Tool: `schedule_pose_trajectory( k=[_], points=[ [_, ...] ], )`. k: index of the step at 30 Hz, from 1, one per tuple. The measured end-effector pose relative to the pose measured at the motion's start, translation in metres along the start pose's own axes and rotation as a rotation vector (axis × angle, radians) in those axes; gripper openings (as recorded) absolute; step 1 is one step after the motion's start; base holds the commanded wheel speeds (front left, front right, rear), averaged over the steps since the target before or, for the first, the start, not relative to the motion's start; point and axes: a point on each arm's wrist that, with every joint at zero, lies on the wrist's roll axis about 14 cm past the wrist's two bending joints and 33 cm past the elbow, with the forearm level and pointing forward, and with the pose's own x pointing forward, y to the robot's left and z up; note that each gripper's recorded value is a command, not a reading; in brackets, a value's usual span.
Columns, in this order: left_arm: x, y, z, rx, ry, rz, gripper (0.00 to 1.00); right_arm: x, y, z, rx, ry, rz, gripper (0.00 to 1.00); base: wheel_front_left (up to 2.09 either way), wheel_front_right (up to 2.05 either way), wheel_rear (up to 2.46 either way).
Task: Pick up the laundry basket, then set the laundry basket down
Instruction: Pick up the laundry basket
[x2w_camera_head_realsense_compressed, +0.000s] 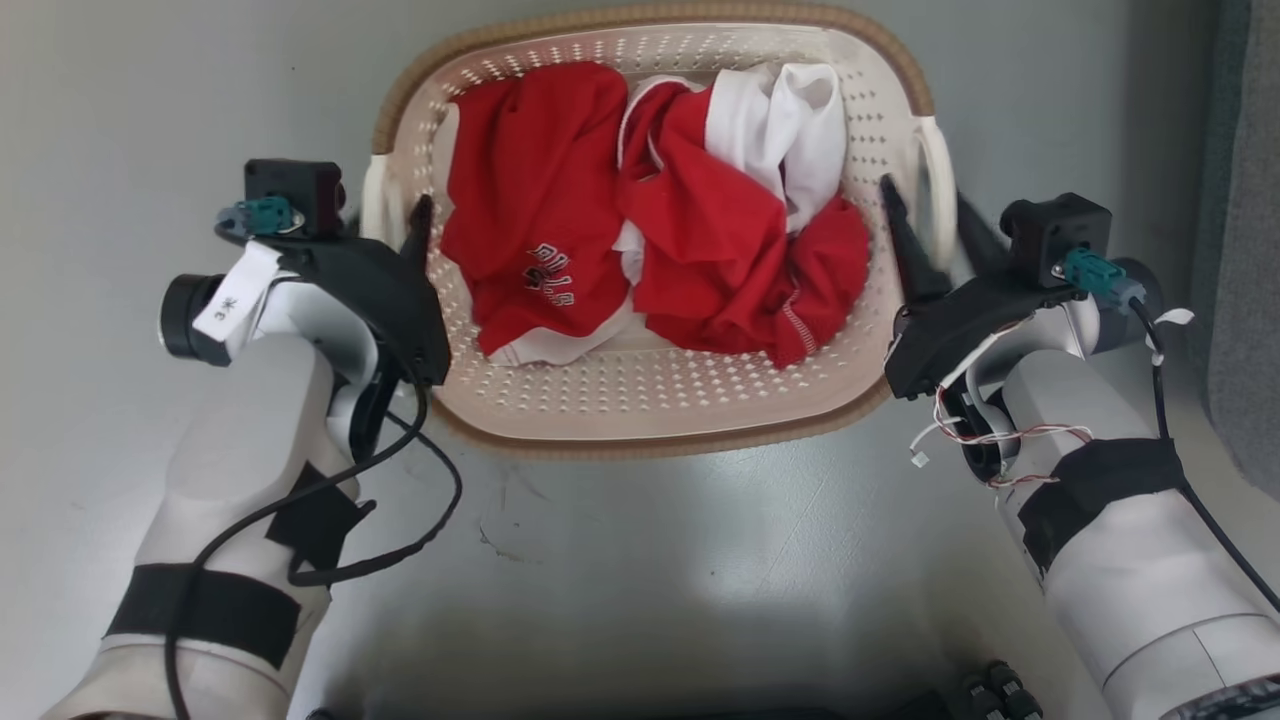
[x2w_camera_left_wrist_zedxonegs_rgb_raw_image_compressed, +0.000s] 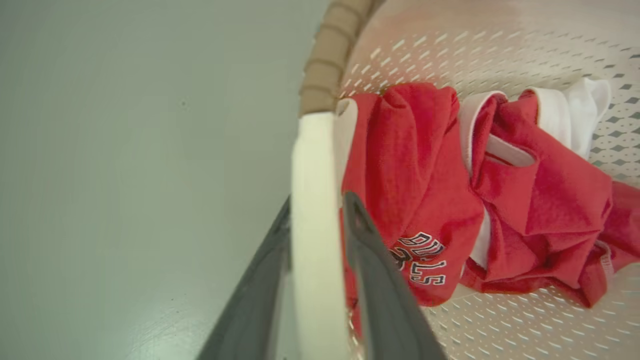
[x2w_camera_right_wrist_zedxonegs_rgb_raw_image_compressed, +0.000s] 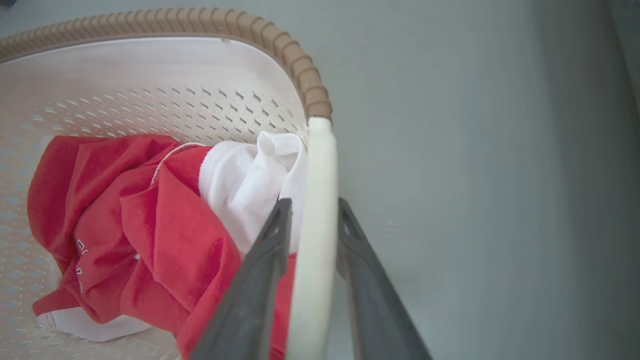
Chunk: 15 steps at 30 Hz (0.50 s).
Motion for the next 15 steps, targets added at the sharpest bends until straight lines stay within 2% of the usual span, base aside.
schedule_pose_trajectory(
  k=[15],
  points=[
    [0.0016,-0.0046,-0.0003,-0.022,0.018,-0.010,0.00,0.0029,0.0019,0.0005,-0.001,0.021,0.015,0.00,0.00,0.00,0.00]
  ],
)
